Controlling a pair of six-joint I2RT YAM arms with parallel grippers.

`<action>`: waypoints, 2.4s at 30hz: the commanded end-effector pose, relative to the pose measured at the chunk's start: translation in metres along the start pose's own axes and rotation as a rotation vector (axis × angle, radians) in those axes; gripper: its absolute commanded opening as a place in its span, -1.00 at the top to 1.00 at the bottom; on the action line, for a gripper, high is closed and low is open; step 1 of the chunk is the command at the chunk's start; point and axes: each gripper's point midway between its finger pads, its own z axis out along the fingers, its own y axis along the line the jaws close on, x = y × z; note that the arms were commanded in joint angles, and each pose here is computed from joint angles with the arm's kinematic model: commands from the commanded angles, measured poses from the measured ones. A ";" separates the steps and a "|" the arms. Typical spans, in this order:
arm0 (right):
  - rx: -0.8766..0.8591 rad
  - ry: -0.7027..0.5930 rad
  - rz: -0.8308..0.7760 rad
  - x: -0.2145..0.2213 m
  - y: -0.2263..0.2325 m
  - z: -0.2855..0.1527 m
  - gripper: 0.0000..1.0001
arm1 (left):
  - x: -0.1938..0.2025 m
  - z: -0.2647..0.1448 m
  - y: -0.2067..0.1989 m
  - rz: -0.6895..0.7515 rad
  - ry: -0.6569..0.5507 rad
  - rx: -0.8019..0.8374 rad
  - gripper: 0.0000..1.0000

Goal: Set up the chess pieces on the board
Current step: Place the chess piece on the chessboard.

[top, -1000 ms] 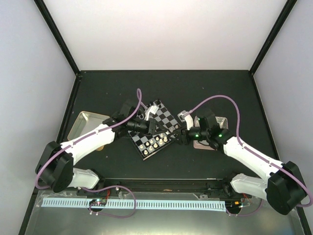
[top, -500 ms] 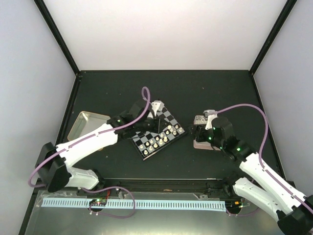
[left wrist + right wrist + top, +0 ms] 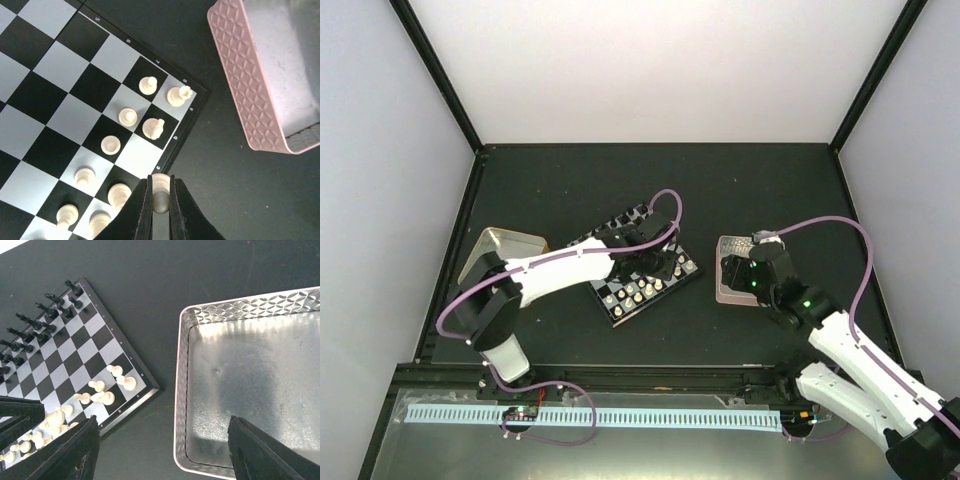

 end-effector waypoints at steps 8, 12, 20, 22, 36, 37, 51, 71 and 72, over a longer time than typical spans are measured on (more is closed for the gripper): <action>0.067 0.005 -0.004 -0.005 -0.007 0.007 -0.43 | 0.000 0.029 0.000 0.039 0.129 -0.090 0.91; 0.076 -0.009 -0.011 -0.010 -0.008 0.004 -0.43 | 0.010 0.034 0.008 0.018 0.164 -0.117 0.91; 0.074 -0.014 -0.010 -0.014 -0.006 0.000 -0.43 | 0.016 0.044 0.010 0.016 0.181 -0.116 0.90; 0.075 -0.012 -0.011 -0.014 -0.006 0.000 -0.43 | 0.015 0.047 0.011 0.016 0.178 -0.119 0.89; 0.073 -0.014 -0.013 -0.019 -0.004 -0.006 -0.43 | 0.012 0.054 0.015 0.016 0.187 -0.114 0.70; 0.071 -0.014 -0.013 -0.019 -0.004 -0.006 -0.43 | 0.011 0.054 0.015 0.016 0.186 -0.112 0.70; 0.067 -0.004 -0.015 -0.017 -0.003 -0.005 -0.43 | 0.008 0.052 0.012 0.027 0.185 -0.096 0.58; 0.070 -0.081 -0.022 -0.033 -0.006 -0.025 -0.46 | -0.051 -0.081 0.006 0.054 -0.142 -0.058 -0.06; 0.073 -0.098 -0.029 -0.036 -0.007 -0.029 -0.47 | -0.053 -0.096 0.011 0.056 -0.188 -0.063 -0.13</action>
